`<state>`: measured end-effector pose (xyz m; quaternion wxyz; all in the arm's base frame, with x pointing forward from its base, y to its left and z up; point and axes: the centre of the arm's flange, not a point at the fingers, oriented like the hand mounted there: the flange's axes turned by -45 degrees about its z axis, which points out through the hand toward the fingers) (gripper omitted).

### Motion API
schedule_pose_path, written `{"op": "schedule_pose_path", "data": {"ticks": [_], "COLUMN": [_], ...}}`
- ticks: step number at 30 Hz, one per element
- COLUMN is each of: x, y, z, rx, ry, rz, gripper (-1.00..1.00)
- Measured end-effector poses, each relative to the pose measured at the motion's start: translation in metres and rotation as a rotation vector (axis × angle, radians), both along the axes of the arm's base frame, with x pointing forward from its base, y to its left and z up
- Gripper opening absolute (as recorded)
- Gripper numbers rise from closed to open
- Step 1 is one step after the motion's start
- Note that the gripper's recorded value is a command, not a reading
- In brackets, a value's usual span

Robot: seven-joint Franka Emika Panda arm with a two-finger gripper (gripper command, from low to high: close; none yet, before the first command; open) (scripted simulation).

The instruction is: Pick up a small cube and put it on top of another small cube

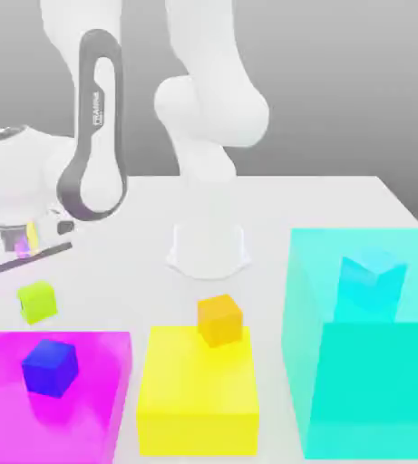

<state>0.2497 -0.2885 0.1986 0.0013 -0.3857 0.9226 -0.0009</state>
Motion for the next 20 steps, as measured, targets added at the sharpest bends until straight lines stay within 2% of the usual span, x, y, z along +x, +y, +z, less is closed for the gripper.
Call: {"op": "schedule_pose_path", "data": {"ticks": [12,16,17,20], "x": [0.160,0.167,0.167,0.167], "y": [0.077,0.078,0.078,0.078], "z": [0.104,0.066,0.055,0.055], "rx": [-0.001,-0.002,-0.002,-0.002], "ry": [0.000,0.002,0.002,0.002], "rz": [0.867,0.914,0.915,0.915], "gripper": [-1.00,-1.00,1.00,1.00]}}
